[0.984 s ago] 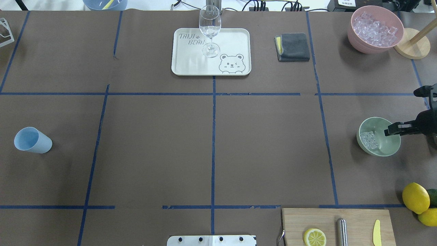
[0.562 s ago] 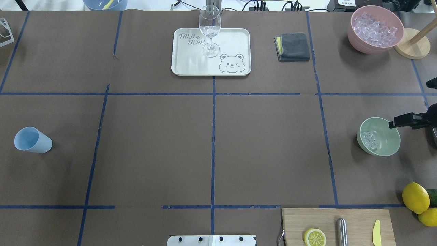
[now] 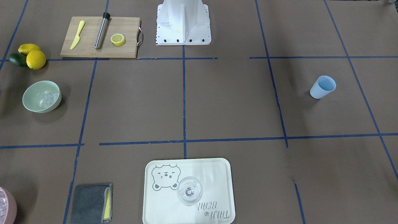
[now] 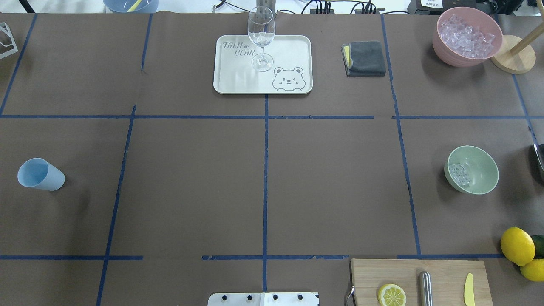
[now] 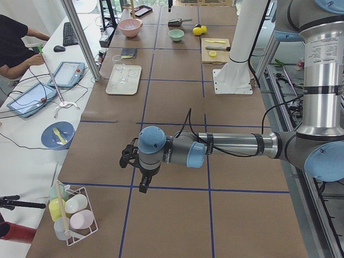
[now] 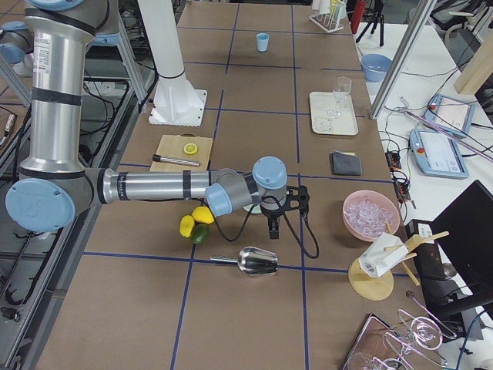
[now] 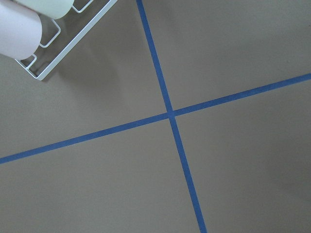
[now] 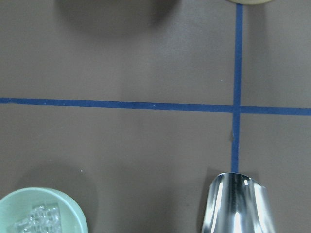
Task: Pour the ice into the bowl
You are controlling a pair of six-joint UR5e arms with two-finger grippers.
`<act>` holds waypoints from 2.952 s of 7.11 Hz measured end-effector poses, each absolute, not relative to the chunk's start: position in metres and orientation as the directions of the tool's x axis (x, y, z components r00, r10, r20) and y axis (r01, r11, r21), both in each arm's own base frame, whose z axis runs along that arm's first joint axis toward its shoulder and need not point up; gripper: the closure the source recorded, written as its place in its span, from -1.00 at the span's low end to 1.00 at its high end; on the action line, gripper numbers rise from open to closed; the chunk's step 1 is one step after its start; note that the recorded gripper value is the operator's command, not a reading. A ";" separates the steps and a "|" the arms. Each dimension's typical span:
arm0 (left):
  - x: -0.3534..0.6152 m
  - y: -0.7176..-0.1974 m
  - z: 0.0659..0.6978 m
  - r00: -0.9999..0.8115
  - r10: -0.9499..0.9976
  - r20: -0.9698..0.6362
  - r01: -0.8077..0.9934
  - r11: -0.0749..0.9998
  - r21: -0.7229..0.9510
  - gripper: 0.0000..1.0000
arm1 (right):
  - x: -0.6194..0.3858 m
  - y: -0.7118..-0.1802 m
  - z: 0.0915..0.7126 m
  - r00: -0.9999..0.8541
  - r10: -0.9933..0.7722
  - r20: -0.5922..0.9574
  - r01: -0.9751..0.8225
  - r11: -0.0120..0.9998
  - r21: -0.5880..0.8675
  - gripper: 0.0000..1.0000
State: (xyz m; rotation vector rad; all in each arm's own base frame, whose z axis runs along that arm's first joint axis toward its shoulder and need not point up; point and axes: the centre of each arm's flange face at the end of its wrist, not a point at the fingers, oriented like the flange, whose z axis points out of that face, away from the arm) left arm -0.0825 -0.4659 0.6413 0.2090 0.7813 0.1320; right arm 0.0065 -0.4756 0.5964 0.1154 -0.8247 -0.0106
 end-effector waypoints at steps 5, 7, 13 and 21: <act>-0.083 -0.441 0.652 0.661 0.096 -0.744 -0.012 0.993 0.117 -1.00 | 0.046 -0.496 0.587 0.698 -0.084 0.711 0.086 0.996 0.033 -1.00; -0.078 -0.421 0.670 0.659 0.083 -0.748 -0.024 0.996 0.089 -1.00 | 0.031 -0.497 0.589 0.698 -0.097 0.710 0.112 0.993 0.025 -1.00; -0.055 -0.438 0.653 0.658 0.149 -0.738 -0.079 0.989 0.129 -1.00 | -0.002 -0.502 0.588 0.685 -0.151 0.713 0.182 0.983 0.034 -1.00; -0.061 -0.465 0.642 0.734 0.170 -0.658 -0.088 0.984 0.156 -1.00 | -0.012 -0.511 0.572 0.676 -0.168 0.717 0.188 0.981 0.053 -1.00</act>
